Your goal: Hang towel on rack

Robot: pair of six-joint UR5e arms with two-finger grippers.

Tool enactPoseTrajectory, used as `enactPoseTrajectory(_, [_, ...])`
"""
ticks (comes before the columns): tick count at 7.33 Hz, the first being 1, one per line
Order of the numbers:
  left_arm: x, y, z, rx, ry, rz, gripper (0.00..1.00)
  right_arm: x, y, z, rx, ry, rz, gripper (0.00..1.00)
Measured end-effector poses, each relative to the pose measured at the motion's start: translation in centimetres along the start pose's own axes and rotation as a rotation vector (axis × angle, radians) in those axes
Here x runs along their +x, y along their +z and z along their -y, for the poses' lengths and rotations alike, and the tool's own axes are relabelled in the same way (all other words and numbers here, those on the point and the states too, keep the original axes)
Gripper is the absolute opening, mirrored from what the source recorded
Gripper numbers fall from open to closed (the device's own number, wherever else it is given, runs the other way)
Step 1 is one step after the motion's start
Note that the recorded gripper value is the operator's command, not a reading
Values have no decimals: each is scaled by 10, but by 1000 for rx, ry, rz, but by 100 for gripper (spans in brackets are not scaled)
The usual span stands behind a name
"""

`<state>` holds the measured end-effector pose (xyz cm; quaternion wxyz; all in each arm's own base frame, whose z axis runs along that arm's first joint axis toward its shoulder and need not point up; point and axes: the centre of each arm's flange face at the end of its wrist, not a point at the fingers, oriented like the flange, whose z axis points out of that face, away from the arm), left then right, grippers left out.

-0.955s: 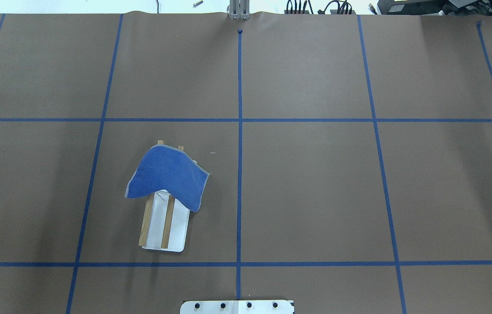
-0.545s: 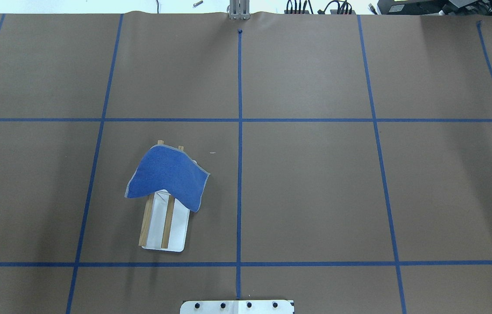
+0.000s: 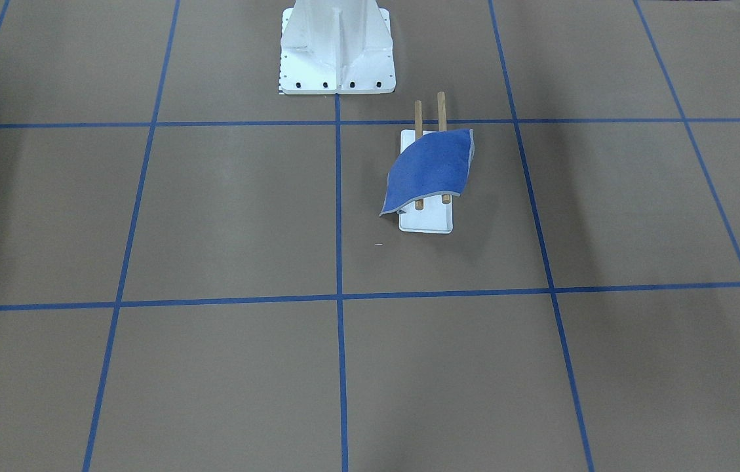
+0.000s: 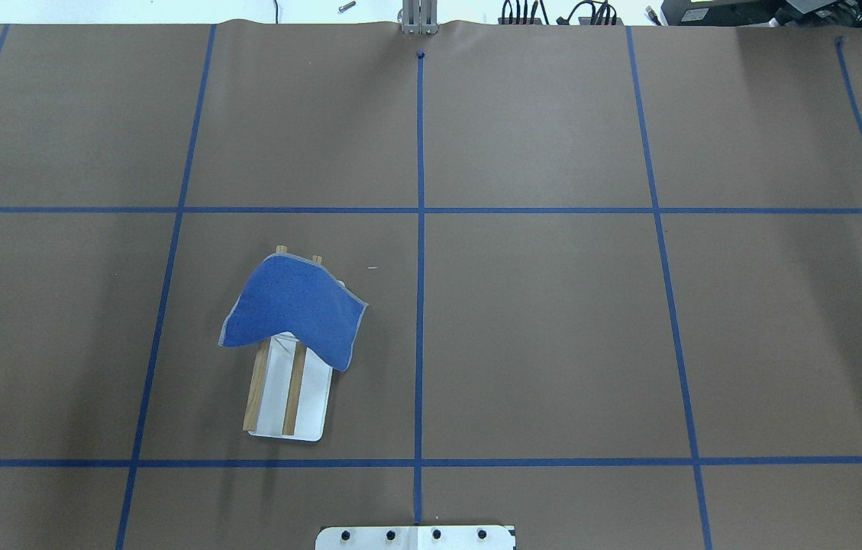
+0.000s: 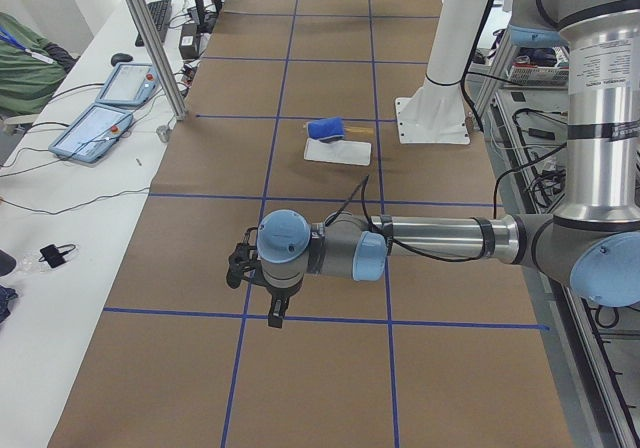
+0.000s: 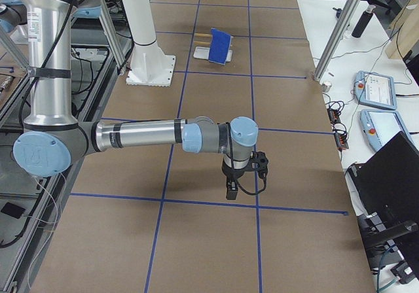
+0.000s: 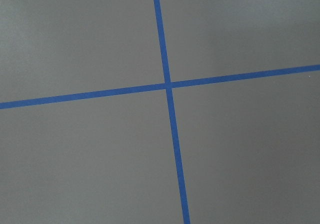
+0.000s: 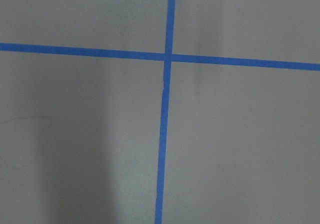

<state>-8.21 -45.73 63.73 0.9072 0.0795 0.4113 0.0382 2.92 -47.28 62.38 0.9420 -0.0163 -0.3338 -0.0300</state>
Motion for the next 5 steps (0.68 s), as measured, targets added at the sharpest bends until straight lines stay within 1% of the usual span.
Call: enactPoseTrajectory(5, [-2, 3, -2, -6, -6, 3, 98, 0, 0, 0, -1, 0, 1, 100])
